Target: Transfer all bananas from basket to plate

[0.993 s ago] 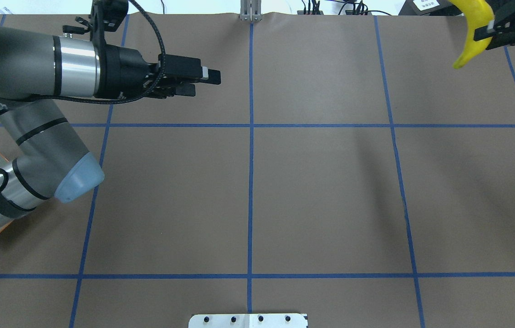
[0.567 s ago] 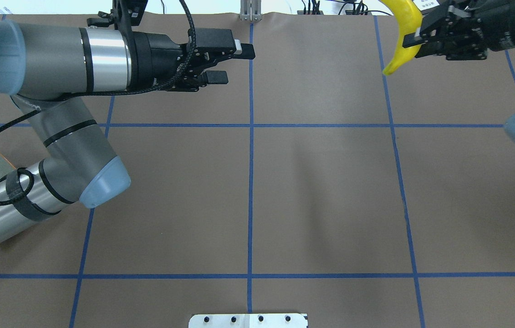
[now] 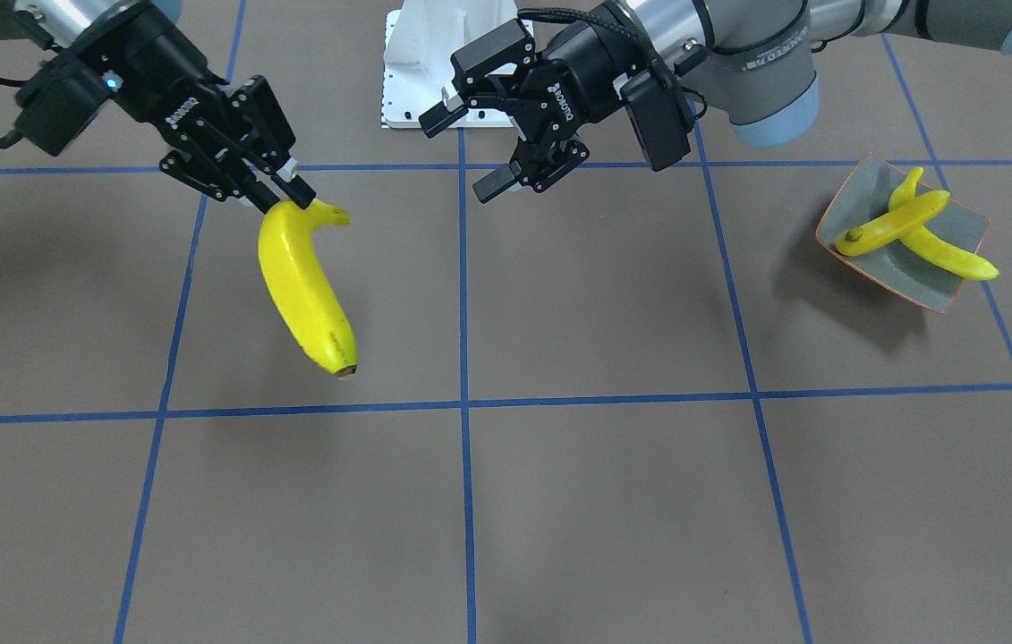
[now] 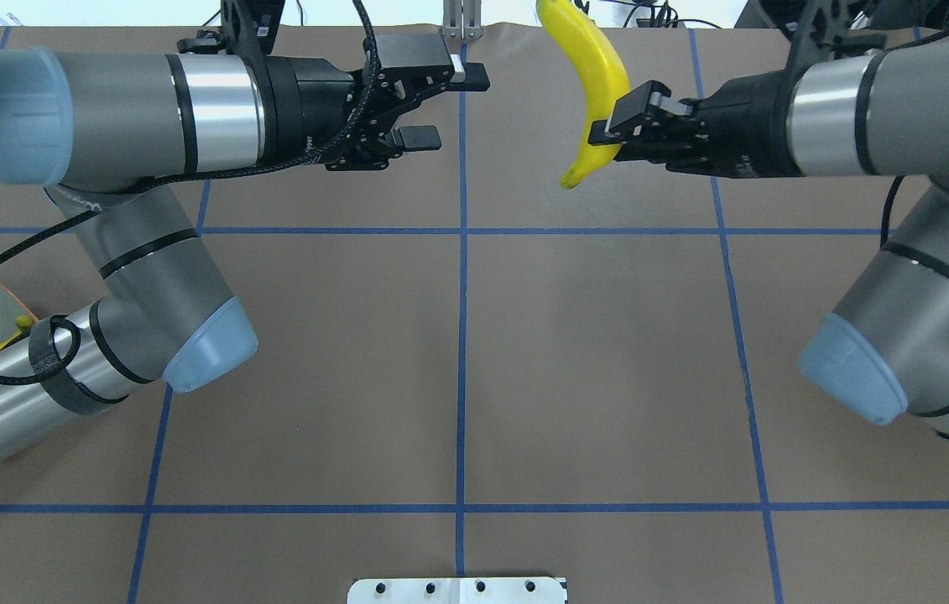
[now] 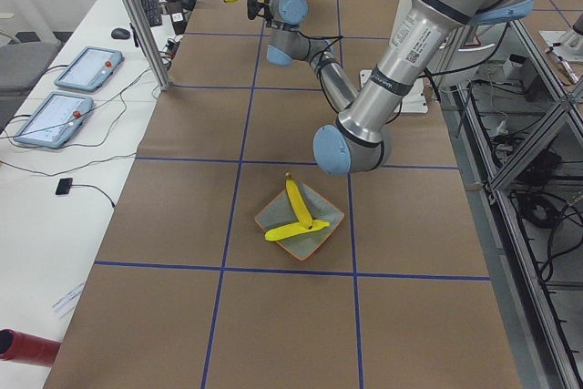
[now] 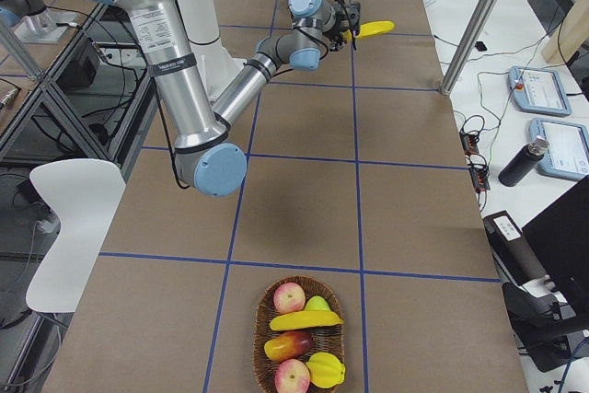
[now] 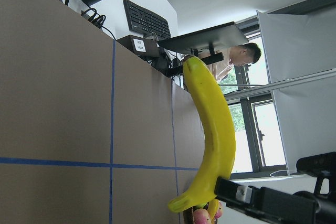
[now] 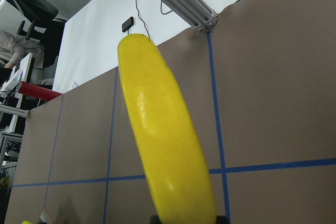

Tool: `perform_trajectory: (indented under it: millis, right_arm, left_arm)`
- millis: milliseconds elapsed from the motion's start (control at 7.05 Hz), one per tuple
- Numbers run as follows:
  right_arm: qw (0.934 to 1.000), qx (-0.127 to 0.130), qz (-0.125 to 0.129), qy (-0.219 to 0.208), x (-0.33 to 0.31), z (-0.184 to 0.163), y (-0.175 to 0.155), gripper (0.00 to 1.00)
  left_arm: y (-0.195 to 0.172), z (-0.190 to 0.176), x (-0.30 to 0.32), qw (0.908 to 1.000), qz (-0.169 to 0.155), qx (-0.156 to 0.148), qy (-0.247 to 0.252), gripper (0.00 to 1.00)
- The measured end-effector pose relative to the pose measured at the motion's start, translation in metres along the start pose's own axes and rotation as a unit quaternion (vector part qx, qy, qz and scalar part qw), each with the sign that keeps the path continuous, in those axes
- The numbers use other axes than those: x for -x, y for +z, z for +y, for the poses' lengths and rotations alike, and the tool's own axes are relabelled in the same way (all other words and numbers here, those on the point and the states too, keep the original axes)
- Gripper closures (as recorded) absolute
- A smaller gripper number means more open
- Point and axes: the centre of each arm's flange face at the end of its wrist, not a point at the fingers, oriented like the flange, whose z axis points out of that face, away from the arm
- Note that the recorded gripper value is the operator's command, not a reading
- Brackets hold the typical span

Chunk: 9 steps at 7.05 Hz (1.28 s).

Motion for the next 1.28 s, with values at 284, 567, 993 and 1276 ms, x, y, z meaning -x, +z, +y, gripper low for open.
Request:
perform_trajectory:
  millis: [284,567,993,1276]
  right_arm:
    - [0.9997,-0.019,-0.014,-0.007,0.022,0.038,0.025,1.0]
    - [0.9988,-0.036,-0.032,-0.011,0.046,0.067,0.04,1.0]
    - [0.9977,-0.051,-0.044,-0.011,0.063,0.096,0.051,1.0]
    - [0.9971,-0.053,-0.052,-0.011,0.07,0.112,0.051,1.0]
  left_arm:
    - [0.004,-0.005,0.006,0.9997,-0.004,-0.016,-0.02,0.0]
    - [0.011,-0.007,0.015,0.9992,-0.012,-0.021,-0.03,0.0]
    - [0.016,0.001,0.019,0.9992,-0.015,-0.014,-0.034,0.01]
    - [0.016,0.001,0.02,0.9992,-0.015,-0.014,-0.033,0.41]
